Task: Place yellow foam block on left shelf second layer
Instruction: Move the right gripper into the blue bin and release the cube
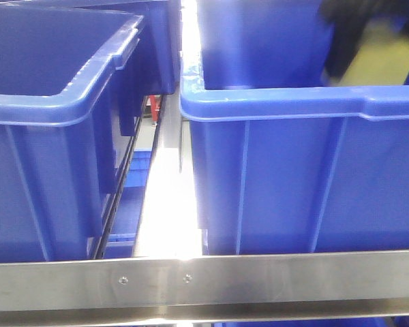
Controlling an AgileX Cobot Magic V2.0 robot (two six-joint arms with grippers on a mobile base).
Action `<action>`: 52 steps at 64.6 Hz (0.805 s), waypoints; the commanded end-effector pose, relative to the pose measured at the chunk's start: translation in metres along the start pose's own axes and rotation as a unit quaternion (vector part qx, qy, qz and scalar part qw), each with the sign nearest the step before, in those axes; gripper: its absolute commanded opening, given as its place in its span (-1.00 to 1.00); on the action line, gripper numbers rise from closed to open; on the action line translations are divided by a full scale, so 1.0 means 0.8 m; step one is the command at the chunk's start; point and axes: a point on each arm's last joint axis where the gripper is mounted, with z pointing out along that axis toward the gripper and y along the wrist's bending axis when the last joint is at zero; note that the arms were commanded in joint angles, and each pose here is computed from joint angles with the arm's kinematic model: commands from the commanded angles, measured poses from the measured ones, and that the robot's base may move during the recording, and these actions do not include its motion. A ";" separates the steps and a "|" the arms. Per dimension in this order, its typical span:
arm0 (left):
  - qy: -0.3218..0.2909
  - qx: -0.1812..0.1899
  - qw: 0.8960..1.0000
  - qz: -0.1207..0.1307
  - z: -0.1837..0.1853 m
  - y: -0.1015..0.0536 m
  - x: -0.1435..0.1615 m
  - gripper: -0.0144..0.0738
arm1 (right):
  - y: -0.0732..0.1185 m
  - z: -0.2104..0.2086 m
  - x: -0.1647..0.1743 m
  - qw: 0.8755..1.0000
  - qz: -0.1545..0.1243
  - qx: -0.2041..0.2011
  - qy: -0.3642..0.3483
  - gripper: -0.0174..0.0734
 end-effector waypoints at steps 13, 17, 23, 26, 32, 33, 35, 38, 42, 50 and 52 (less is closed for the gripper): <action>-0.028 0.010 1.000 -0.003 0.001 -0.002 0.002 -0.36 | 0.002 0.033 -0.025 0.999 -0.012 -0.001 -0.031 -0.12; -0.028 0.010 1.000 -0.003 0.001 -0.002 0.002 -0.36 | 0.003 0.038 -0.024 1.000 -0.013 -0.001 -0.028 -0.12; -0.028 0.010 1.000 -0.003 0.001 -0.002 0.002 -0.36 | 0.003 0.039 -0.024 1.000 -0.013 0.000 -0.025 -0.08; -0.028 0.010 1.000 -0.003 0.001 -0.002 0.002 -0.36 | 0.002 0.039 -0.023 1.000 -0.013 0.000 -0.024 0.04; -0.028 0.010 1.000 -0.003 0.001 -0.002 0.002 -0.36 | 0.002 0.039 -0.023 1.000 -0.013 0.000 -0.022 0.40; -0.028 0.010 1.000 -0.003 0.001 -0.002 0.002 -0.36 | 0.002 0.039 -0.023 1.000 -0.013 0.000 -0.022 0.46; -0.028 0.010 1.000 -0.003 0.001 -0.002 0.002 -0.36 | 0.002 0.039 -0.023 1.000 -0.013 0.000 -0.022 0.58; -0.028 0.010 1.000 -0.003 0.001 -0.002 0.002 -0.36 | 0.002 0.039 -0.023 1.000 -0.013 0.000 -0.022 0.75; -0.028 0.010 1.000 -0.003 0.001 -0.002 0.002 -0.36 | 0.002 0.036 -0.024 1.000 -0.015 0.002 -0.023 0.71; -0.028 0.010 1.000 -0.003 0.001 -0.002 0.002 -0.36 | 0.000 0.021 -0.035 0.999 -0.013 0.004 -0.037 0.71; -0.028 0.010 1.000 -0.003 0.001 -0.002 0.002 -0.36 | 0.000 0.015 -0.038 0.999 -0.012 0.004 -0.045 0.71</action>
